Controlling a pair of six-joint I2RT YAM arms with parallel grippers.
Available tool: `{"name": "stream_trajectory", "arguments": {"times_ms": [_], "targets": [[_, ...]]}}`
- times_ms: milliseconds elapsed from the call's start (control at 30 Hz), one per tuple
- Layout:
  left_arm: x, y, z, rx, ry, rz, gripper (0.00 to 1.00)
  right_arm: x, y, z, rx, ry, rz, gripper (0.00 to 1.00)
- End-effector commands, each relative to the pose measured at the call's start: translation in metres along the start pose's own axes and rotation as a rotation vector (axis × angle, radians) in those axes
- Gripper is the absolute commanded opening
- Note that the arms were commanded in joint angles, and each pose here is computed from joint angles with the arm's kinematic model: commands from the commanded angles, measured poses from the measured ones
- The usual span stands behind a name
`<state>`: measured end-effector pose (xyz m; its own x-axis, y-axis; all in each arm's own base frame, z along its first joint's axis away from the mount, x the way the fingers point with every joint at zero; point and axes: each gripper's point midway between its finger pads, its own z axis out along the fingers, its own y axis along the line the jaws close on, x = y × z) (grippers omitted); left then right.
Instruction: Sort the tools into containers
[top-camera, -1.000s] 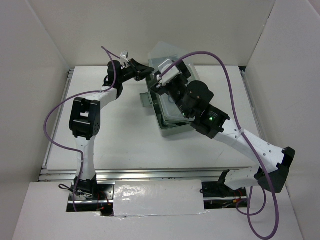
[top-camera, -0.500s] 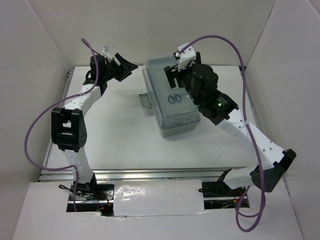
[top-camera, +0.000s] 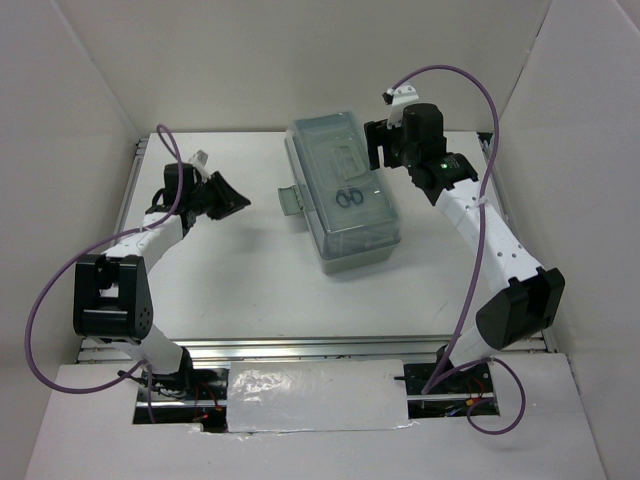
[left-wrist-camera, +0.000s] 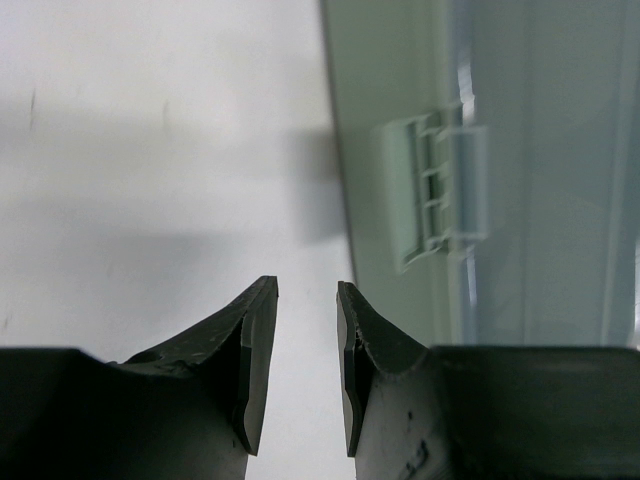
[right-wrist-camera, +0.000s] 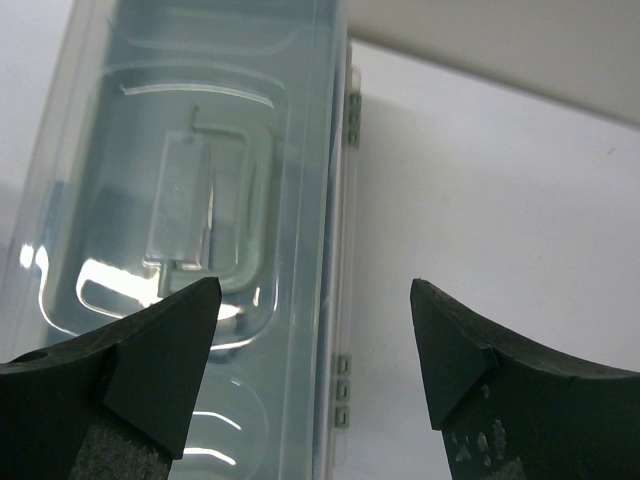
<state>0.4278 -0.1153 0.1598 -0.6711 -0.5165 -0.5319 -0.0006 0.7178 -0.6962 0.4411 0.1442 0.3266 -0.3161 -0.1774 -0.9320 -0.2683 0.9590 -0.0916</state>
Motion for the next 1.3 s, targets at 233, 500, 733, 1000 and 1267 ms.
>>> {"name": "stream_trajectory", "arguments": {"times_ms": [233, 500, 733, 1000, 1267], "targets": [[0.049, 0.008, 0.004, 0.140, 0.123, -0.065, 0.43, 0.045, -0.006, 0.017, -0.227, 0.182, 0.320, 0.94], [0.082, 0.025, 0.059, 0.083, 0.230, -0.147, 0.41, 0.098, 0.004, 0.014, -0.284, 0.327, 0.436, 0.97], [0.070, 0.000, 0.088, 0.079, 0.225, -0.069, 0.41, 0.127, 0.016, 0.012, -0.287, 0.404, 0.453, 0.97], [0.032, -0.038, 0.094, 0.126, 0.142, 0.037, 0.41, 0.131, 0.036, -0.001, -0.327, 0.427, 0.465, 0.87], [0.028, -0.074, 0.098, 0.227, 0.136, 0.104, 0.40, 0.126, 0.062, -0.008, -0.381, 0.421, 0.418, 0.82]]}}
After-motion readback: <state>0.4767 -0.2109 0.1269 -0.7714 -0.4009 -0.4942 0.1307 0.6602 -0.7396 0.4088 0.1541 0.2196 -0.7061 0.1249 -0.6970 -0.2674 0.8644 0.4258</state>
